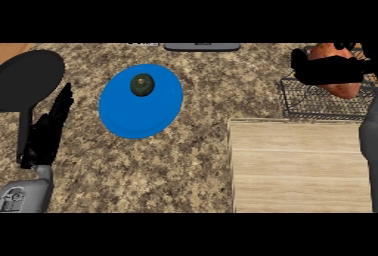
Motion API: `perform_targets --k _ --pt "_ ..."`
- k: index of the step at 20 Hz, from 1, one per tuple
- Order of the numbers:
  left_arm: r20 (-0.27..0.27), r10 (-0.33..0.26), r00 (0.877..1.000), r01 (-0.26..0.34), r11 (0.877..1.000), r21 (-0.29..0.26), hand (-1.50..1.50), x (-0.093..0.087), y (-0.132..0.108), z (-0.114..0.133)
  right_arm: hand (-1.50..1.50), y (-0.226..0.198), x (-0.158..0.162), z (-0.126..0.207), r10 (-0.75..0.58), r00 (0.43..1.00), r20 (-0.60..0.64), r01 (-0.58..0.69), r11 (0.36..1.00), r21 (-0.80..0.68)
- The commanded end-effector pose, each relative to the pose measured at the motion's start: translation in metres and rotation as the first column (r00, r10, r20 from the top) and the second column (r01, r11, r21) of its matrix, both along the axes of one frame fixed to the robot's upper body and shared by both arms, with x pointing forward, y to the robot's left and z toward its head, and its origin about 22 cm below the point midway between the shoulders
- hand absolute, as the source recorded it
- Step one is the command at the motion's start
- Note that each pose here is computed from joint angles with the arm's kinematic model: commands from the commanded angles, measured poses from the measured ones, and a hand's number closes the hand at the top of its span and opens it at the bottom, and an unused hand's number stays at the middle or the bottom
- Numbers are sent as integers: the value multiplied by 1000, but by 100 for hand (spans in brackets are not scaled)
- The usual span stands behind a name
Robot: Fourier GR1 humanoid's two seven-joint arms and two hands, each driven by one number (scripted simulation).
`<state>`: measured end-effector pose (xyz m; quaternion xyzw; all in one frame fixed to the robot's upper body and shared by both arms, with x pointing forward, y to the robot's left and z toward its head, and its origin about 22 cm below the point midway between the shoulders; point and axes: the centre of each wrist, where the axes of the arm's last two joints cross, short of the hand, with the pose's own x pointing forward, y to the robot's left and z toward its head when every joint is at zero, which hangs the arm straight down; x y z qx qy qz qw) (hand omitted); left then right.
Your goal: Pick the sweet potato from the tray and place it in the tiered basket
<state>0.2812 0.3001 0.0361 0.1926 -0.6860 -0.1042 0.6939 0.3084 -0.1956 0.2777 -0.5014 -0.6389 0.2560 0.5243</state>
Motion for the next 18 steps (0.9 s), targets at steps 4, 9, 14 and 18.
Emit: perform_targets --k 4,9,14,18 --pt "0 -23 1000 23 1000 3 0 -7 -1 3 150 -59 37 -13 -211 977 -17 197 935 -294" --pt "1 4 1000 -4 1000 -1 0 -2 -5 9 150 -97 53 1 -234 972 17 229 929 -292" --pt "0 2 1000 -2 1000 5 0 -2 0 15 150 -111 67 -28 -140 989 -43 121 948 -295" --pt "7 11 1000 -11 1000 7 0 10 11 -1 150 -135 63 -38 -91 990 -106 65 972 -224"
